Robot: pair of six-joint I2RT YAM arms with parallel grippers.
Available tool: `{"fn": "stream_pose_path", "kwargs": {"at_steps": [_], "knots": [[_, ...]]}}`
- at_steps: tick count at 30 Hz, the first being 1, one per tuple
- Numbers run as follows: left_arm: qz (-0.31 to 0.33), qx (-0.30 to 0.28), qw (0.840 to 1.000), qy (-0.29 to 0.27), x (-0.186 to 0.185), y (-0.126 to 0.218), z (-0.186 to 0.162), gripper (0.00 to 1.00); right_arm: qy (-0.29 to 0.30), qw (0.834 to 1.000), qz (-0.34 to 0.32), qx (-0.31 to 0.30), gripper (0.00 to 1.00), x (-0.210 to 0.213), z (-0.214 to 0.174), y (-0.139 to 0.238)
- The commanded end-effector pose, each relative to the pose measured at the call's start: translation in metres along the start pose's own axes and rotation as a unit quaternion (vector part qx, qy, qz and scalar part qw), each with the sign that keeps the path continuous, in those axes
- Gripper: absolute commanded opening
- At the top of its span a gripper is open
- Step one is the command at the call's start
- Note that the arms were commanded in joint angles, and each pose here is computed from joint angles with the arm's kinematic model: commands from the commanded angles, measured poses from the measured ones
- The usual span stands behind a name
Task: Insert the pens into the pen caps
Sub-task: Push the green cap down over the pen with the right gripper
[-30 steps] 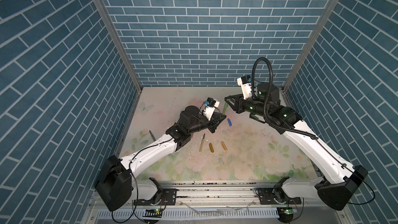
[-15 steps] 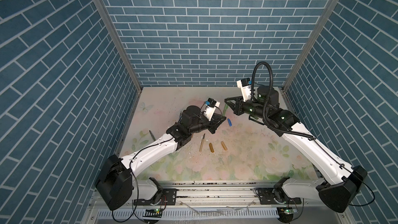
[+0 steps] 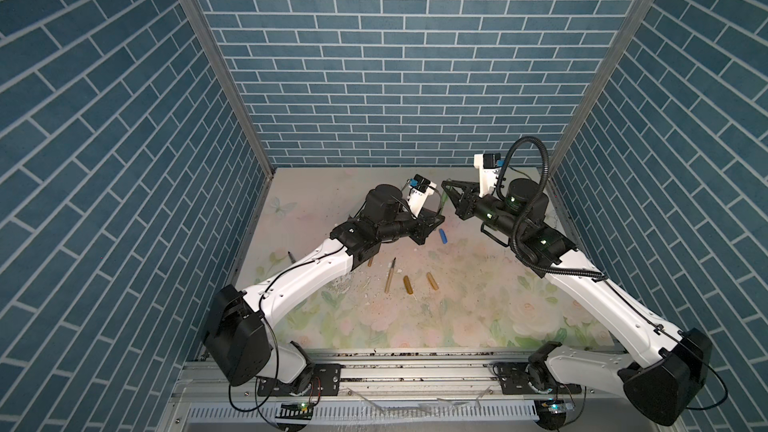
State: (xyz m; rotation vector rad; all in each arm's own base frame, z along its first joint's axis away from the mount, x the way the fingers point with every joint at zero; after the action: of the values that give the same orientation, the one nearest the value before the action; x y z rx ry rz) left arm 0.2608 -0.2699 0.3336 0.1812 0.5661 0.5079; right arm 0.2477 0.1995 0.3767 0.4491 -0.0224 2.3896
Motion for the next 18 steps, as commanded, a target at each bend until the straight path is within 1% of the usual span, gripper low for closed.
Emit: {"fn": "stream_pose_path", "kwargs": {"at_steps": [1, 9, 12, 15, 18], "knots": [[-0.046, -0.274, 0.958, -0.066, -0.044, 0.058, 0.113, 0.0, -0.057, 0.971, 0.024, 0.232, 0.0, -0.009, -0.103, -0.004], [-0.049, -0.326, 0.942, -0.063, -0.037, 0.07, 0.137, 0.0, -0.082, 0.964, 0.041, 0.25, 0.0, -0.012, -0.122, -0.007], [-0.056, -0.33, 0.94, -0.064, -0.036, 0.071, 0.139, 0.0, -0.089, 0.964, 0.048, 0.246, 0.02, -0.011, -0.121, -0.008], [-0.063, -0.291, 0.953, -0.061, -0.031, 0.062, 0.129, 0.0, -0.086, 0.967, 0.043, 0.234, 0.03, -0.009, -0.11, -0.008], [-0.068, -0.226, 0.971, -0.043, -0.016, 0.046, 0.097, 0.0, -0.072, 0.978, 0.025, 0.196, 0.08, -0.007, -0.086, -0.004]]}}
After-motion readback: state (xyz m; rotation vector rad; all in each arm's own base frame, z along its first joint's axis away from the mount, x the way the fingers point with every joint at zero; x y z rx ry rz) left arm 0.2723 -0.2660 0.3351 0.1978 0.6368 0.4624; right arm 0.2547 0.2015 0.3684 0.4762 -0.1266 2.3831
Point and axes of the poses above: each gripper's point midway between its finger pads, its own y axis back along the fingers, its own x axis along the line the jaws close on, z = x × y, the point moved 10 cm from there along y, back along the fingers, and after that the axes turned 7 degrees about y, right-handed, at the moved point
